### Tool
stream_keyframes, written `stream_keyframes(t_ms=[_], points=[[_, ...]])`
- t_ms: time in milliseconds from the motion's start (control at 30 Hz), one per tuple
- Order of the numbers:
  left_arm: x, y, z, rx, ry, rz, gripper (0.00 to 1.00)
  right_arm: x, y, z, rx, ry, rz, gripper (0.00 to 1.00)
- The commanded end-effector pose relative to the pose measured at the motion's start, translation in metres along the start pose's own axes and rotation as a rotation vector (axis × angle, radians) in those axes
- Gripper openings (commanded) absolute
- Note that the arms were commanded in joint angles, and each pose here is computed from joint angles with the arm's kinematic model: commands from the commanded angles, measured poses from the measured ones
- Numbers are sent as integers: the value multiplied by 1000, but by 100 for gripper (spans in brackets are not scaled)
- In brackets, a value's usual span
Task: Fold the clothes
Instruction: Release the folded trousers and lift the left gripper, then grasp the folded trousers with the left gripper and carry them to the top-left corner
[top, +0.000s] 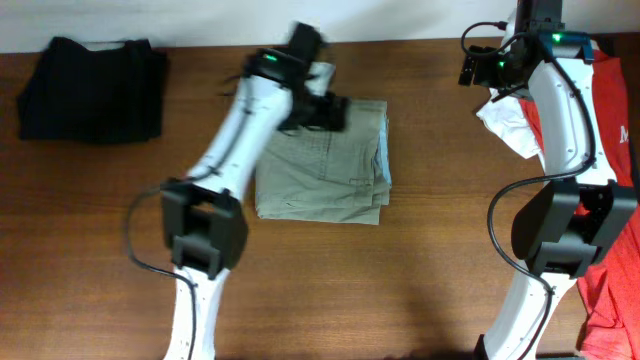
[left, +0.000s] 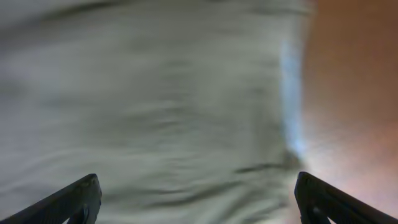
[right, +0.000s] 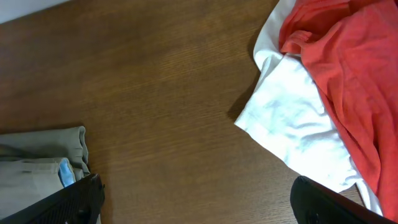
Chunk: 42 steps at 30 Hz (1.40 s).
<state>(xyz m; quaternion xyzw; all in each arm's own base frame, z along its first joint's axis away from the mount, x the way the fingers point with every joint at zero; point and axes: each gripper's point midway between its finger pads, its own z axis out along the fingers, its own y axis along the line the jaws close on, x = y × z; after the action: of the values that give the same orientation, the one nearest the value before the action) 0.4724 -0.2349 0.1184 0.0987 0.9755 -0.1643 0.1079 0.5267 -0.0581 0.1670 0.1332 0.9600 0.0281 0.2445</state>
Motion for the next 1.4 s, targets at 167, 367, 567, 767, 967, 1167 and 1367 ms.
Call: stream_keyframes(t_ms=[167, 367, 567, 767, 967, 1167, 1367], points=[[23, 133, -5, 134, 97, -205, 99, -6, -4, -6, 8, -20, 16, 99], [57, 125, 43, 290, 154, -202, 99, -6, -4, -6, 8, -20, 16, 99], [81, 106, 81, 339, 180, -168, 53, -6, -4, -6, 8, -20, 16, 99], [66, 136, 70, 110, 170, -267, 1, -6, -4, -6, 8, -20, 16, 99], [-24, 199, -56, -174, -112, -268, 1, -6, -4, -6, 8, -20, 16, 99], [-62, 289, -142, -341, -380, -297, 1, -6, -4, -6, 8, -20, 16, 99], [-73, 347, -183, -414, -532, -319, 1, -6, -4, -6, 8, -20, 16, 99]])
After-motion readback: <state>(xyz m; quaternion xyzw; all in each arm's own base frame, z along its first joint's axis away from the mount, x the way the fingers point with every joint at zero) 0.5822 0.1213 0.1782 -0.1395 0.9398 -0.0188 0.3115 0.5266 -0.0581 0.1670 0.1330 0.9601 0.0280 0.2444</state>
